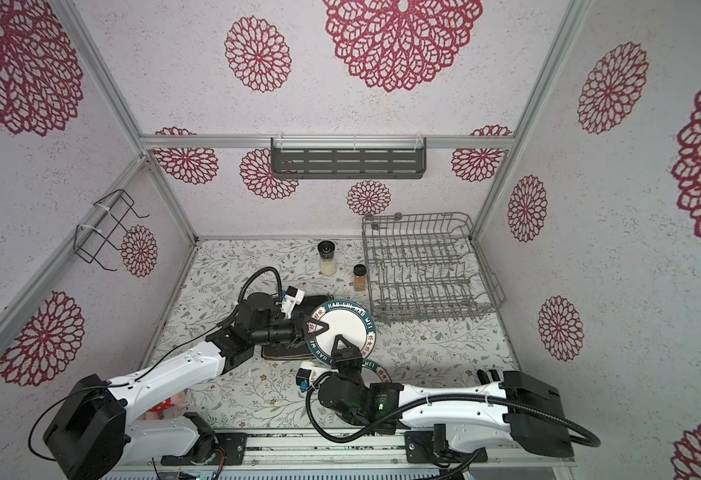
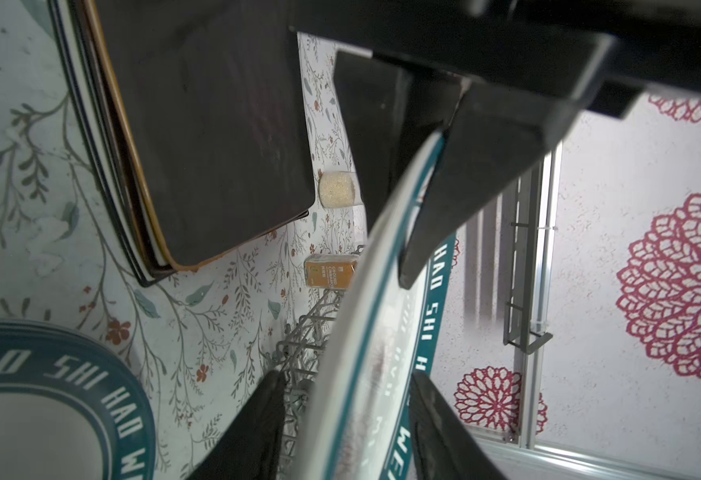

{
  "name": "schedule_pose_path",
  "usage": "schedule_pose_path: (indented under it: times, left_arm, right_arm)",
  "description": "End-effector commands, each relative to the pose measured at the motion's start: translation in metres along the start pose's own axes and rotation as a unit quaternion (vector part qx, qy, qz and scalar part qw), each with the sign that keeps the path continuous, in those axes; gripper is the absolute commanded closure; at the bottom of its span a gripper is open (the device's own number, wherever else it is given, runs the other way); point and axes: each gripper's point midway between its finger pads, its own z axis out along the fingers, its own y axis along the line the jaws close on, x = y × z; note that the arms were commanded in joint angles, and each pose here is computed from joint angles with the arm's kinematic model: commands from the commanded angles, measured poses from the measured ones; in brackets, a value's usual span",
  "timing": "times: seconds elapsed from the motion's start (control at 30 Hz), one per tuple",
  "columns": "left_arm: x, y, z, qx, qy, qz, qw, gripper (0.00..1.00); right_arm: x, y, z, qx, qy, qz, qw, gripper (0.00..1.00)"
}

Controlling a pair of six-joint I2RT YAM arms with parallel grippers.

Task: Unload the plates from the dish rack

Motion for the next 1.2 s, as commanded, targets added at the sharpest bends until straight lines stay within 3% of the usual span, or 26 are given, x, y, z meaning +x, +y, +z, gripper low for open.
schedule_pose_path:
  times: [0.0,0.13,0.3,0.43,0.53,0.63,0.7,0.8,0.97,1.17]
  left_arm:
    - [-0.009,-0.014,-0.003,0.018,-0.024,0.035,0.999,1.00]
    - [-0.011,-0.013,-0.004,0.013,-0.032,0.042,0.999,1.00]
    - [-0.009,-0.007,-0.001,0.006,-0.028,0.040,0.999,1.00]
    - [-0.005,0.002,-0.003,-0.019,-0.023,0.043,0.999,1.00]
    - [0.002,0.010,-0.007,-0.041,-0.017,0.048,0.998,1.00]
    - [0.010,0.014,-0.010,-0.053,-0.012,0.054,0.997,1.00]
    - [0.016,0.016,-0.010,-0.057,-0.008,0.054,0.997,1.00]
    - [0.025,0.019,-0.008,-0.061,0.001,0.056,0.997,1.00]
    - [0.052,0.021,0.003,-0.059,0.044,0.067,0.995,1.00]
    - [0.078,0.022,0.014,-0.061,0.083,0.076,0.992,1.00]
  right_arm:
    - [-0.005,-0.016,-0.021,-0.044,-0.030,0.063,0.997,0.36]
    - [0.001,-0.017,-0.040,-0.108,-0.044,0.106,0.988,0.24]
    - [0.007,-0.018,-0.061,-0.168,-0.056,0.159,0.971,0.16]
    - [0.011,-0.039,-0.066,-0.152,-0.065,0.239,0.957,0.01]
    - [0.021,-0.061,-0.061,-0.131,-0.055,0.332,0.933,0.01]
    - [0.048,-0.079,-0.047,-0.101,-0.008,0.444,0.890,0.01]
    - [0.068,-0.080,-0.037,-0.105,0.028,0.517,0.849,0.01]
    - [0.081,-0.074,-0.029,-0.127,0.049,0.582,0.802,0.01]
    - [0.096,-0.063,-0.028,-0.138,0.070,0.636,0.756,0.01]
    - [0.113,-0.046,-0.033,-0.158,0.102,0.696,0.693,0.14]
